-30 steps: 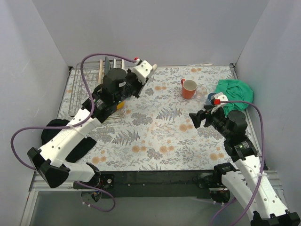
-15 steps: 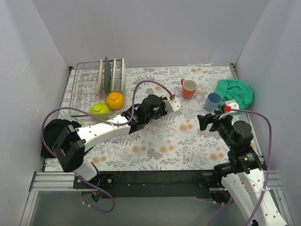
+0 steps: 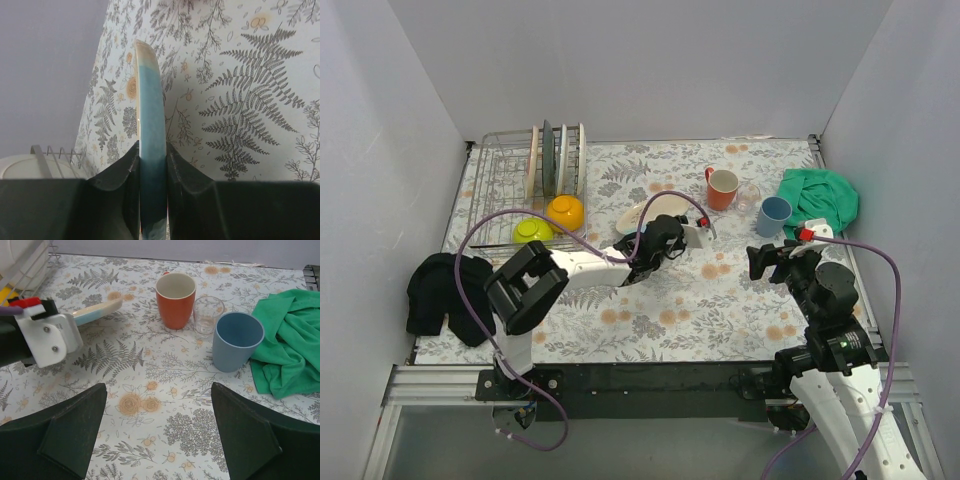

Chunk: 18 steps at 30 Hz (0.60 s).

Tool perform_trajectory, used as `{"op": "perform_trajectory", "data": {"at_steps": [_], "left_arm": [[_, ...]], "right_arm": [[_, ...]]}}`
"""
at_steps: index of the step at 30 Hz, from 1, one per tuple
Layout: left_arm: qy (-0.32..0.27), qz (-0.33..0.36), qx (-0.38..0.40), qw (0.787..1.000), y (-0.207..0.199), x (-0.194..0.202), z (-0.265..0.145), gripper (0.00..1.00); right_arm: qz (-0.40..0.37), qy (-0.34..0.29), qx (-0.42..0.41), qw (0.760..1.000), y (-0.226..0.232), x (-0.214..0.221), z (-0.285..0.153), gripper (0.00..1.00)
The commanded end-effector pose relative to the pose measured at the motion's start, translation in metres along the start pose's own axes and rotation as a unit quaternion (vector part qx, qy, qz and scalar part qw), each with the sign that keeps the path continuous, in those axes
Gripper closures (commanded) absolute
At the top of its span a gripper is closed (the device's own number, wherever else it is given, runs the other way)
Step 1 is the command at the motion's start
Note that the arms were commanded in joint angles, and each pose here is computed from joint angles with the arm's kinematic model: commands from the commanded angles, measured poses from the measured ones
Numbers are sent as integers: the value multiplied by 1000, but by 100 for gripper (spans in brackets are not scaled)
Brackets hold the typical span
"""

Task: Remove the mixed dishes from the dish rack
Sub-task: Place the plate at the center of the board.

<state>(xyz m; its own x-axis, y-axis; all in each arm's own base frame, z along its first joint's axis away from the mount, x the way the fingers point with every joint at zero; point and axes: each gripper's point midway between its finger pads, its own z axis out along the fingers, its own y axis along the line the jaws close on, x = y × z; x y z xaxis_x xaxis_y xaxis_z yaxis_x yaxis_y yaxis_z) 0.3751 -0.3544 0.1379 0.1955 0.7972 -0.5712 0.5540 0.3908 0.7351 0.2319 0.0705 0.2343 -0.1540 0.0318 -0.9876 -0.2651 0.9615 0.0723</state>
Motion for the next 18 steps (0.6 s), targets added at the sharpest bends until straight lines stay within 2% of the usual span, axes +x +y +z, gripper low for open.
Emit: {"op": "perform_trajectory", "data": {"at_steps": [1, 6, 12, 15, 16, 18], "left_arm": [[-38, 3, -118, 992, 60, -36, 1, 100], [-26, -8, -77, 997, 30, -27, 21, 100], [3, -10, -52, 999, -1, -5, 35, 88], [7, -19, -39, 999, -10, -2, 36, 73], [6, -29, -34, 999, -14, -3, 36, 62], [5, -38, -19, 999, -23, -4, 36, 48]], "right_arm": [[-4, -13, 11, 1000, -4, -5, -1, 7], [-4, -8, 12, 1000, -4, -3, 1, 7], [-5, -5, 13, 1000, -5, -1, 2, 7], [-4, 0, 14, 1000, -5, 0, 3, 7], [-3, 1, 15, 1000, -5, 1, 4, 7], [-4, 1, 15, 1000, -5, 1, 4, 7]]}}
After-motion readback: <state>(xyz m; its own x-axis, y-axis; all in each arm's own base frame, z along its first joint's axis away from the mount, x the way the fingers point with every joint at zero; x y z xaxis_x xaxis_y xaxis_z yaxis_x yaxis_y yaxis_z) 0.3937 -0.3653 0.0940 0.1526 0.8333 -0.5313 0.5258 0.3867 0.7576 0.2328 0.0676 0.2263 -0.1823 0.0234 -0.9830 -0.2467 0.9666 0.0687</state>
